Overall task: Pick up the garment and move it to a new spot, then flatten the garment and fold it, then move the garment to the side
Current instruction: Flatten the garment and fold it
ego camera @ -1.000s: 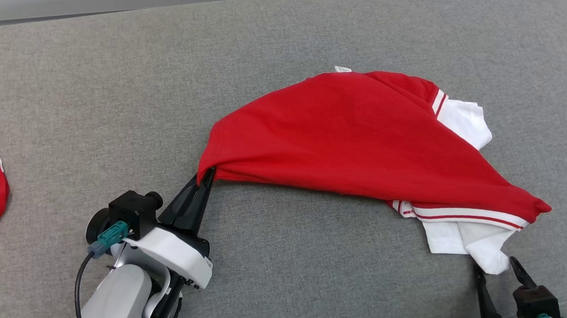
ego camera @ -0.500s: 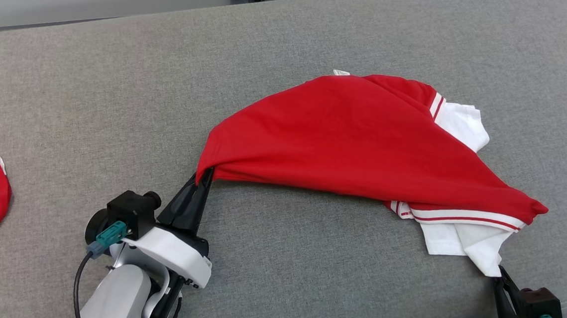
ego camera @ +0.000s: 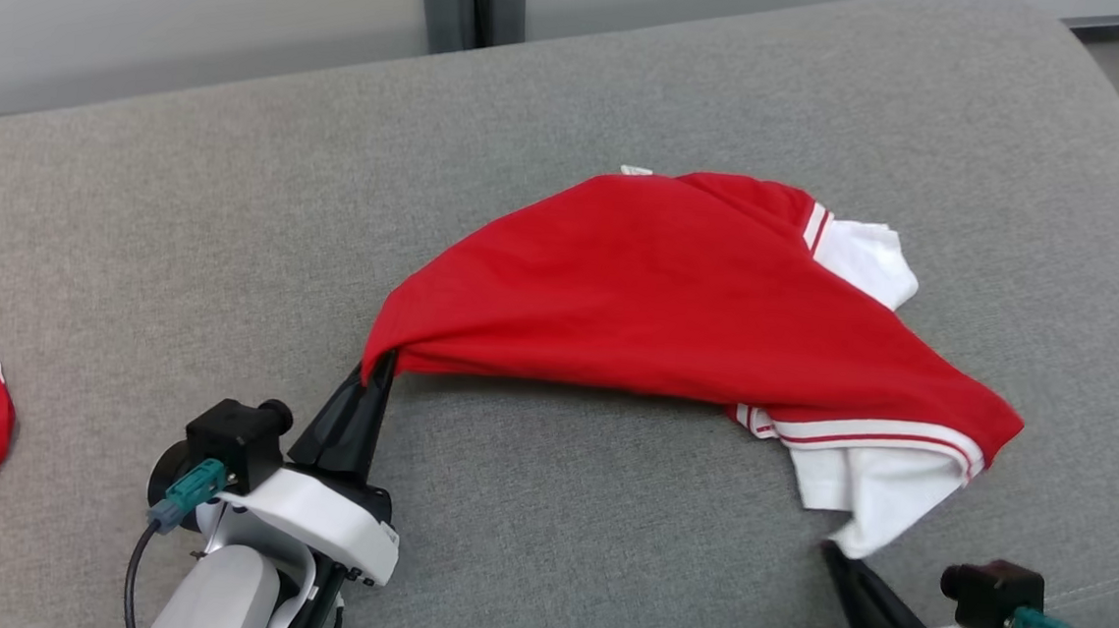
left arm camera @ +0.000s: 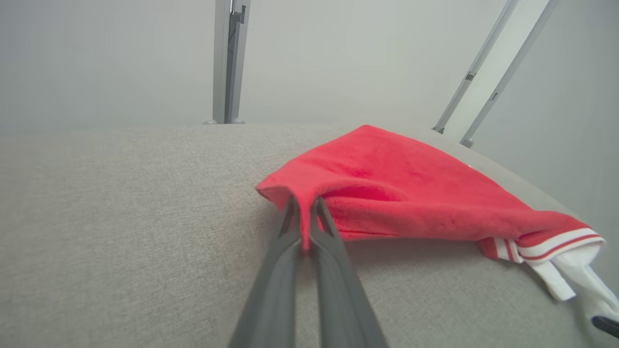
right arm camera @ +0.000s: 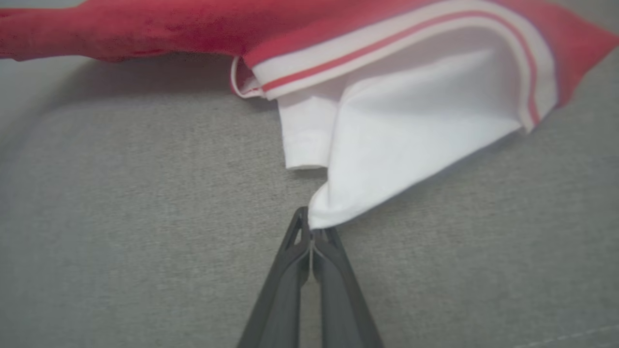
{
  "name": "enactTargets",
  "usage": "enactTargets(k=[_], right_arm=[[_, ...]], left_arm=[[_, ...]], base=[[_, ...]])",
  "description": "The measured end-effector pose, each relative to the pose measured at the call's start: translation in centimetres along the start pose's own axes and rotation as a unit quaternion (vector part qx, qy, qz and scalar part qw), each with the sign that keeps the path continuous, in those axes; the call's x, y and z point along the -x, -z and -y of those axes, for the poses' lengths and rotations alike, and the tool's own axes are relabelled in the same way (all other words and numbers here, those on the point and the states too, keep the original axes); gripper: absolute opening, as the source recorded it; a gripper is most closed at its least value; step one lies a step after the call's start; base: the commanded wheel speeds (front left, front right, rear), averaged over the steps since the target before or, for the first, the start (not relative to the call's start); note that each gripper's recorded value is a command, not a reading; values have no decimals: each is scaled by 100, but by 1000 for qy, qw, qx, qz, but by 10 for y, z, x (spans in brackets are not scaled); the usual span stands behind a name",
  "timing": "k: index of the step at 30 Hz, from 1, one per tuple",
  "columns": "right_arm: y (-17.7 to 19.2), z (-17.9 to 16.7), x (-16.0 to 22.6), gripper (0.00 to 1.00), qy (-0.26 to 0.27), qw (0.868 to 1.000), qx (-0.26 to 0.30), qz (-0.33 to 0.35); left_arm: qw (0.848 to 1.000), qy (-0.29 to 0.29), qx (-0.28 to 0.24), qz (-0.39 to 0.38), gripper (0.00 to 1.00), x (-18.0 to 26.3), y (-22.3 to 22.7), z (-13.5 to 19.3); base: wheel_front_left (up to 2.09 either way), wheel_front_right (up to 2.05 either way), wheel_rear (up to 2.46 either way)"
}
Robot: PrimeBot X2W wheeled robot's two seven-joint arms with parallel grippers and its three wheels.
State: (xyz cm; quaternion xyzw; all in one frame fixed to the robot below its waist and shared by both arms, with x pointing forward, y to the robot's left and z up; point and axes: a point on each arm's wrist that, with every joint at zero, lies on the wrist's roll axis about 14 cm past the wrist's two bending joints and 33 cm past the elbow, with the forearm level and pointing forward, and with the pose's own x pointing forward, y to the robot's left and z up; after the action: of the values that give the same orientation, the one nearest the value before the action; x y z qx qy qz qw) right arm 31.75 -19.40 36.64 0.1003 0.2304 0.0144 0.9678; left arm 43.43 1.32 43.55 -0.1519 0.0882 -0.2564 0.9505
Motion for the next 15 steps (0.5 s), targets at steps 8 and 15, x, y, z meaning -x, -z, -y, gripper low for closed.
enactTargets(k=[8, 15], right_arm=[[-91, -41, 27, 0, -133, 978, -143, 68], [-175, -48, 43, 0, -193, 949, -183, 171]], left_arm=[[999, -14, -8, 35, 0, 9, -24, 1], [994, -40, -12, 97, 0, 23, -66, -10]], base=[[0, 0, 0], [0, 0, 0]])
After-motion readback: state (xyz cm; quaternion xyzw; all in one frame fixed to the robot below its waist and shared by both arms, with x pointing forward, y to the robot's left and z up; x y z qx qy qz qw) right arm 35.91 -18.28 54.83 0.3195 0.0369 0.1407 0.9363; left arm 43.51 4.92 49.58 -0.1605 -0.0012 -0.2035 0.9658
